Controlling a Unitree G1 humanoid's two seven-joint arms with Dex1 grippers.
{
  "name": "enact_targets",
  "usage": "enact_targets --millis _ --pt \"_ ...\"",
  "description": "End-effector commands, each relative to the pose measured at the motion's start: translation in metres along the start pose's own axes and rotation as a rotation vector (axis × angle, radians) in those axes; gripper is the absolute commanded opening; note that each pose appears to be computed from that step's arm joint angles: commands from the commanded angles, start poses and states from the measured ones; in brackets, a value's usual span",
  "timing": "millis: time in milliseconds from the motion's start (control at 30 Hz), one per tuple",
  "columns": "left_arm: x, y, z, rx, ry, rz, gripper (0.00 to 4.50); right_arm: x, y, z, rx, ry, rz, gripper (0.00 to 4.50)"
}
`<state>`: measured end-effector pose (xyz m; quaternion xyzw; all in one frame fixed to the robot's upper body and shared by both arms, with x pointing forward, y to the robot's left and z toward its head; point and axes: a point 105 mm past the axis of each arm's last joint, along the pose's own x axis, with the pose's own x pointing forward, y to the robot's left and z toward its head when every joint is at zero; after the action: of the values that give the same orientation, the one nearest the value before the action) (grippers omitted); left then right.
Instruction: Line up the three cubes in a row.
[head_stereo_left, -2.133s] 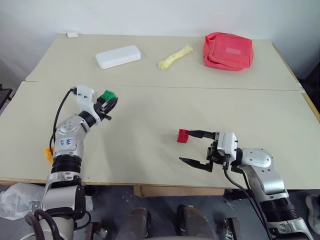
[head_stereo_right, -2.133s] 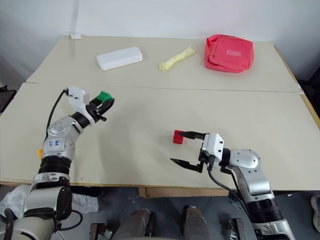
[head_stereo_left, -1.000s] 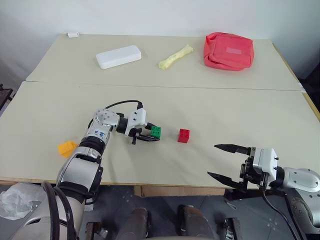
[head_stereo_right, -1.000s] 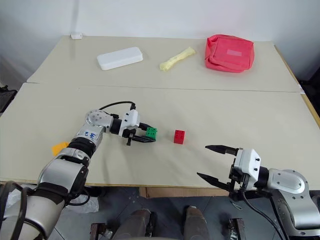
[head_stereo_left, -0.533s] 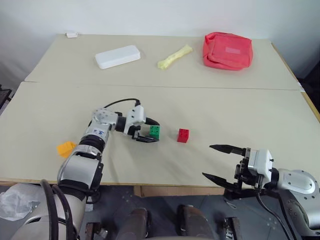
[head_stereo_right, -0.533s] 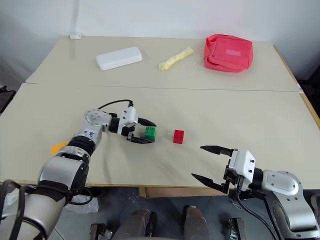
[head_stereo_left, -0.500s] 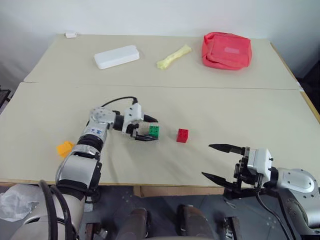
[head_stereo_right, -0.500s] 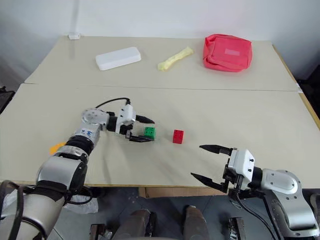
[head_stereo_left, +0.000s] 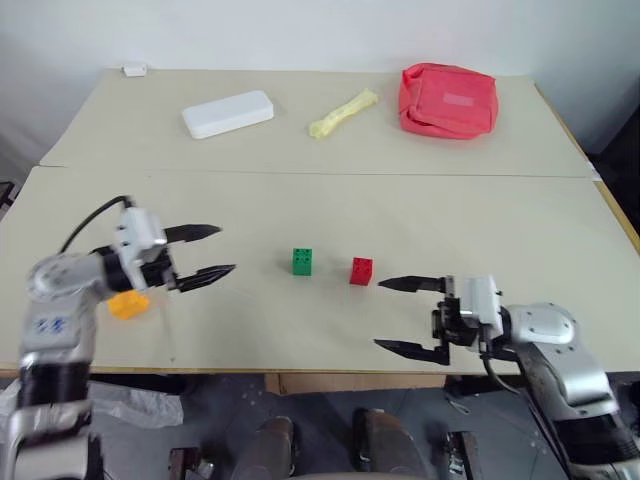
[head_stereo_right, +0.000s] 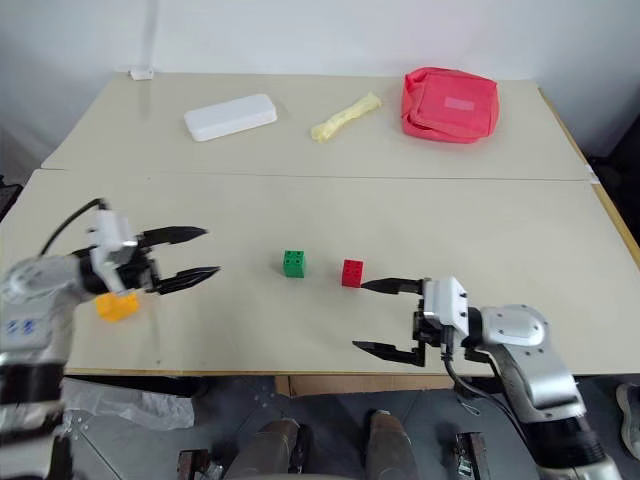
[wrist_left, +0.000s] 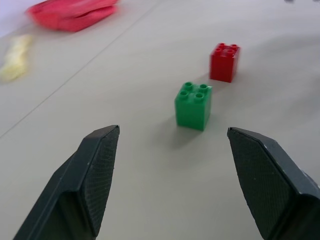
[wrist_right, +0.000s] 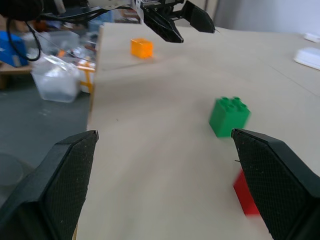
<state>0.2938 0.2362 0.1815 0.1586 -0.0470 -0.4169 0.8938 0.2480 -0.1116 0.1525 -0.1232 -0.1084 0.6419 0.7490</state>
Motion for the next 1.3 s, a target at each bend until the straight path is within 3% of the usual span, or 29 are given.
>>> enact_targets --millis 33,133,267,500,600,933,1033,1300 --pt "-0.051 0.027 0.015 -0.026 -0.066 0.400 3.67 0.012 -0.001 0.015 -0.025 -0.084 0.036 4.50" --pt "-0.093 0.033 0.001 -0.107 -0.051 0.609 3.67 0.018 0.000 0.018 -0.017 -0.111 0.063 4.50" --pt "-0.138 -0.002 -0.031 -0.159 0.125 0.676 3.67 0.024 0.002 0.023 -0.035 -0.119 0.105 4.50" --pt "-0.163 -0.027 -0.042 -0.190 0.236 0.659 3.67 0.025 -0.004 0.025 -0.085 -0.120 0.111 4.50" --pt "-0.175 -0.042 -0.057 -0.223 0.314 0.574 3.09 0.025 -0.006 0.024 -0.086 -0.114 0.110 4.50" --pt "-0.152 -0.013 -0.067 -0.219 0.255 0.556 0.03 0.025 -0.004 0.018 -0.090 -0.101 0.075 4.50" --pt "-0.146 -0.008 -0.075 -0.226 0.252 0.541 0.03 0.024 -0.005 0.017 -0.093 -0.094 0.061 4.50" --pt "-0.115 0.009 -0.064 -0.212 0.206 0.491 0.03 0.022 -0.004 0.015 -0.092 -0.083 0.038 4.50"
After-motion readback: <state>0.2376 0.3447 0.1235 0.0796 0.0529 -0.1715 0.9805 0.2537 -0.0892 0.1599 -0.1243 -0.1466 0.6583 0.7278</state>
